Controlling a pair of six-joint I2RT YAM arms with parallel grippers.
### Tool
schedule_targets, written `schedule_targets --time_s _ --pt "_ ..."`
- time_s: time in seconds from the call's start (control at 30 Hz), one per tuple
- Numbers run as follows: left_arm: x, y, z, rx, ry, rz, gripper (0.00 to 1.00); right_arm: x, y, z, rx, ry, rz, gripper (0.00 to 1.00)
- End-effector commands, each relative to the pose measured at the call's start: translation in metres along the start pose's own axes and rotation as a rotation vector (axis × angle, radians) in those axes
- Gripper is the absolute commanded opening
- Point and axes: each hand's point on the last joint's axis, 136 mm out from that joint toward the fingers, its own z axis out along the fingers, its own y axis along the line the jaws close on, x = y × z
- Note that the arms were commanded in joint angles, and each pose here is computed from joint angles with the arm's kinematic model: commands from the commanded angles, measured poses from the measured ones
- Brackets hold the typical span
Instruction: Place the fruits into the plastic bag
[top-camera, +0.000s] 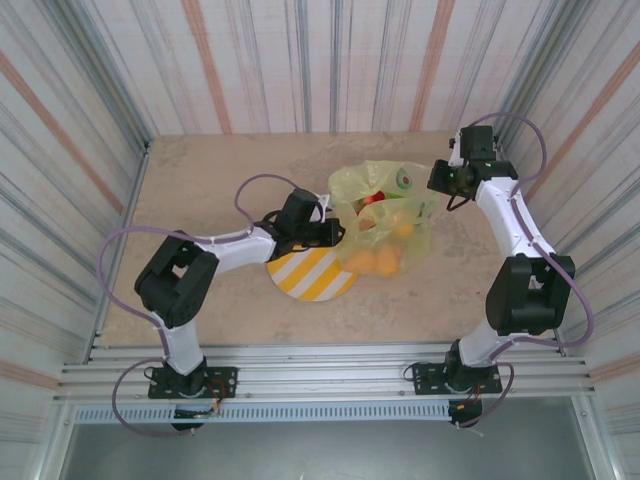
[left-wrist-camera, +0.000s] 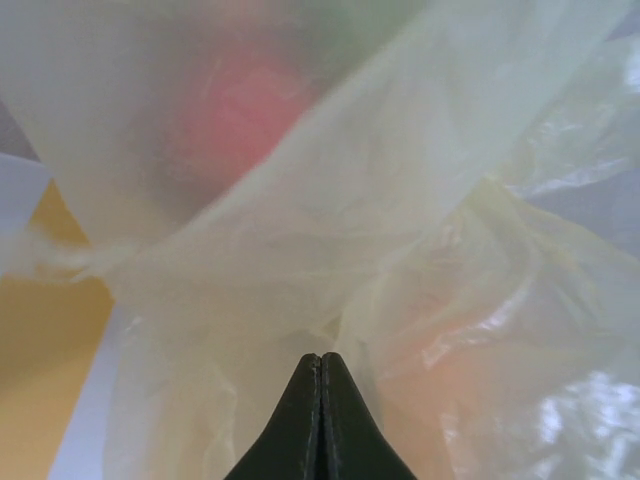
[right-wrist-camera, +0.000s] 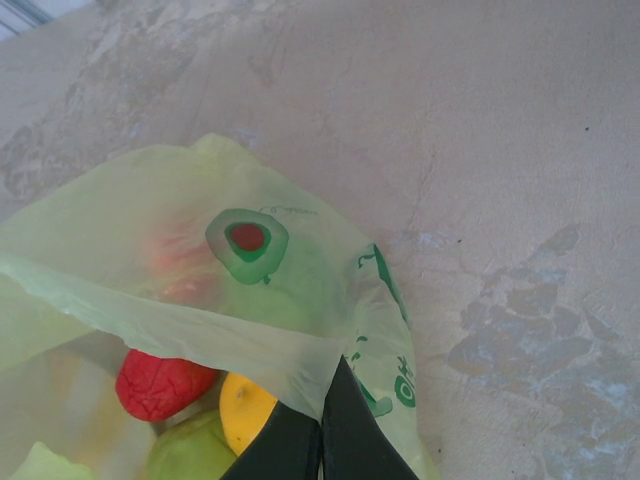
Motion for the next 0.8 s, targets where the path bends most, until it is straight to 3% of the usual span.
schedule_targets --time_s 0.0,0.07,0.13,0.2,0.47,0.77 --pt "-0.025 -0.026 -0.029 0.002 -0.091 0.07 0.0 -0.01 0.004 -0.019 -0.02 -0.045 -0.003 0.0" --pt "-0.023 -0.012 -0.037 -0.086 -0.105 0.092 0.15 -0.008 0.004 -0.019 -0.021 -0.041 -0.002 0.0" --pt "-0.015 0.009 -0.043 -0.171 -0.099 0.082 0.39 -0.006 0.003 -0.017 -0.02 -0.036 0.001 0.0" --pt "-0.004 0.022 -0.044 -0.188 -0.072 0.05 0.5 -0.005 0.002 -0.016 -0.021 -0.031 0.001 0.0" --pt "0.022 0.028 -0.046 -0.141 -0.036 -0.026 0.7 -0.003 0.002 -0.014 -0.027 -0.025 0.004 0.0" --pt "0.035 0.006 -0.019 0.036 0.017 -0.115 0.73 0.003 0.001 -0.011 -0.026 -0.013 0.006 0.0"
